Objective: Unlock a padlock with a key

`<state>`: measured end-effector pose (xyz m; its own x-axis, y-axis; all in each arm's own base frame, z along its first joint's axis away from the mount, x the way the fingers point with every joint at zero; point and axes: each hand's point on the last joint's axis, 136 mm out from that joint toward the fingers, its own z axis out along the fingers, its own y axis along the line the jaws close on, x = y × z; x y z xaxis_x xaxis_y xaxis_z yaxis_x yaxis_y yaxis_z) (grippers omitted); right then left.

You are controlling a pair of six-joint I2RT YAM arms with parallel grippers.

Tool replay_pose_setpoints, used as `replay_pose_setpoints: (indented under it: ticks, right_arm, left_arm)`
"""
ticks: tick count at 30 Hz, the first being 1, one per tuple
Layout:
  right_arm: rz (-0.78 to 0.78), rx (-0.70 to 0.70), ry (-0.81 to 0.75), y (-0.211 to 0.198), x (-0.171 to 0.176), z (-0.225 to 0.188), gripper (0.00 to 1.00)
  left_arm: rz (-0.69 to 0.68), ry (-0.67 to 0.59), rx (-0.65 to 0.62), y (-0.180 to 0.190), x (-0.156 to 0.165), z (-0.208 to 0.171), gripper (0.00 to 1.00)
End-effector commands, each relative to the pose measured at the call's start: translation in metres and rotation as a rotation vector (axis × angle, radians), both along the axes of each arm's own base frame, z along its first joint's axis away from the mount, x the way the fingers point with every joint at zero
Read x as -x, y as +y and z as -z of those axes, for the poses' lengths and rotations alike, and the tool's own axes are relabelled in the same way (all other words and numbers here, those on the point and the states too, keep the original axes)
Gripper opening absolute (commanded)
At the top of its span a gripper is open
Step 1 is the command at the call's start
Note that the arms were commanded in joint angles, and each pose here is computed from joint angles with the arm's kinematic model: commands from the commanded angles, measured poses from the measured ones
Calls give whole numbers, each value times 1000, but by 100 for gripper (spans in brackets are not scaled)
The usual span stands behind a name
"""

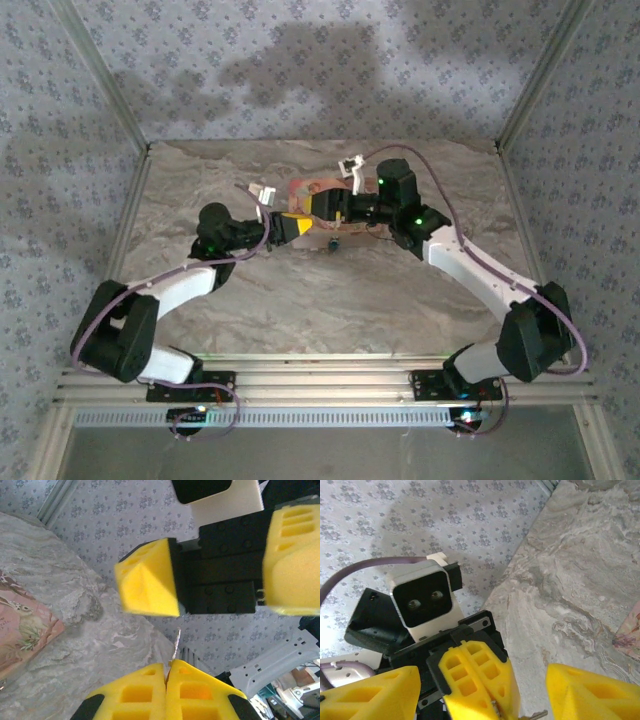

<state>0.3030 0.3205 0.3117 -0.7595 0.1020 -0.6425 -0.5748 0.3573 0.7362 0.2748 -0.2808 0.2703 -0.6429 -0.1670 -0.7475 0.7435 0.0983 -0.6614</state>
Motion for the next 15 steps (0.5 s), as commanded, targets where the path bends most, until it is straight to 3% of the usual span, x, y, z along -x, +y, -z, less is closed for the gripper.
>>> replay_pose_setpoints:
  ticks: [1, 9, 15]
  right_arm:
    - [4, 9, -57, -9, 11, -19, 68]
    - [-19, 70, -89, -2, 21, -5, 55]
    - [-8, 132, -73, 8, 17, 13, 52]
  left_arm:
    - [2, -55, -43, 2, 0, -8, 0]
    - [33, -58, -41, 3, 8, -14, 0]
    - [47, -69, -39, 3, 14, -20, 0]
